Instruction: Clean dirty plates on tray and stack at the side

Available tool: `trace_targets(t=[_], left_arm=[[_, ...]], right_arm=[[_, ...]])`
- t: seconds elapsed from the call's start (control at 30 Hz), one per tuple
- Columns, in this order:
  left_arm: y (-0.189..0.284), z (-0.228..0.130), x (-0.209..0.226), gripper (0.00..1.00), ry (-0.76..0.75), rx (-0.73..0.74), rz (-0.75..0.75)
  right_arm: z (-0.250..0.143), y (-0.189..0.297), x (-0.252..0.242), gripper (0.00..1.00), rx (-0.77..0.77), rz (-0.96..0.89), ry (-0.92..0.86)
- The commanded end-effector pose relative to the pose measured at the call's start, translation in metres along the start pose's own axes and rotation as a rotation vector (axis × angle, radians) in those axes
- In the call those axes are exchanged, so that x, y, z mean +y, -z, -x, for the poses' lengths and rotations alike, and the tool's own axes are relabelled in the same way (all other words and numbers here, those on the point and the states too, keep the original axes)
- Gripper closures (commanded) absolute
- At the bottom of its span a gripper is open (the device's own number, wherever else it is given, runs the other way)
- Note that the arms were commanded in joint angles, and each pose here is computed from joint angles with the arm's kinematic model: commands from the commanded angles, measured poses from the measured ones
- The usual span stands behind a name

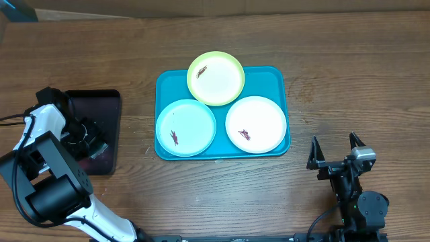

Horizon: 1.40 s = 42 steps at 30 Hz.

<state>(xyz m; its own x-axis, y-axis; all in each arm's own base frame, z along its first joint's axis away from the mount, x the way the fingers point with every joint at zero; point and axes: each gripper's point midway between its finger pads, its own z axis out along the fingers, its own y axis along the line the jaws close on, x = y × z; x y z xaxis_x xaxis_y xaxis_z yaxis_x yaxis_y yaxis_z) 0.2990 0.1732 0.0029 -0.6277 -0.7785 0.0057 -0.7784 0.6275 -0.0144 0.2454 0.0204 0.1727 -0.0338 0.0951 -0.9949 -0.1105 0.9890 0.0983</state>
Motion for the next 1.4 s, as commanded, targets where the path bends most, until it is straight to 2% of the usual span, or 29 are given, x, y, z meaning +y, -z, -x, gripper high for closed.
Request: trace_targets(t=[0.0, 0.03, 0.07, 0.1, 0.2, 0.23, 0.27, 0.3, 0.6, 0.7, 0.8, 0.83, 1.1, 1.37], left_arm=[[-0.004, -0.005, 0.000, 0.62, -0.007, 0.027, -0.006], [-0.004, -0.005, 0.000, 0.73, -0.007, 0.027, -0.006], [-0.004, -0.004, 0.001, 0.93, -0.007, 0.024, -0.002], [-0.004, -0.004, 0.001, 0.96, -0.008, 0.022, -0.003], [-0.004, 0.000, 0.000, 0.94, -0.008, 0.007, -0.008], [-0.004, 0.001, -0.001, 0.75, -0.008, 0.002, -0.010], [-0.004, 0.003, -0.001, 0.41, -0.008, -0.004, -0.012], [-0.004, 0.004, -0.001, 0.00, -0.009, -0.011, -0.010], [-0.004, 0.019, -0.005, 0.00, -0.014, -0.075, -0.021], [-0.004, 0.022, -0.002, 0.35, -0.012, -0.086, -0.005], [-0.003, 0.024, 0.000, 0.84, -0.012, -0.095, 0.010], [-0.003, 0.024, 0.000, 0.96, -0.011, -0.097, 0.009], [0.015, 0.027, -0.002, 0.96, -0.011, -0.081, 0.010], [0.111, 0.061, -0.019, 0.96, 0.010, -0.176, -0.045]], right_arm=[[-0.002, 0.000, -0.001, 0.00, -0.004, -0.003, 0.001], [-0.002, 0.000, -0.001, 0.00, -0.004, -0.003, 0.001], [-0.002, 0.000, -0.001, 0.00, -0.004, -0.003, 0.001], [-0.002, 0.000, -0.001, 0.00, -0.004, -0.003, 0.001], [-0.002, 0.000, -0.001, 0.00, -0.004, -0.003, 0.001], [-0.002, 0.000, -0.001, 0.00, -0.004, -0.003, 0.001], [-0.002, 0.000, -0.001, 0.00, -0.004, -0.003, 0.001], [-0.002, 0.000, -0.001, 0.00, -0.004, -0.003, 0.001], [-0.002, 0.000, -0.001, 0.00, -0.004, -0.003, 0.001], [-0.002, 0.000, -0.001, 0.00, -0.004, -0.003, 0.001], [-0.002, 0.000, -0.001, 0.00, -0.004, -0.003, 0.001], [-0.002, 0.000, -0.001, 0.00, -0.004, -0.003, 0.001], [-0.002, 0.000, -0.001, 0.00, -0.004, -0.003, 0.001], [-0.002, 0.000, -0.001, 0.00, -0.004, -0.003, 0.001]])
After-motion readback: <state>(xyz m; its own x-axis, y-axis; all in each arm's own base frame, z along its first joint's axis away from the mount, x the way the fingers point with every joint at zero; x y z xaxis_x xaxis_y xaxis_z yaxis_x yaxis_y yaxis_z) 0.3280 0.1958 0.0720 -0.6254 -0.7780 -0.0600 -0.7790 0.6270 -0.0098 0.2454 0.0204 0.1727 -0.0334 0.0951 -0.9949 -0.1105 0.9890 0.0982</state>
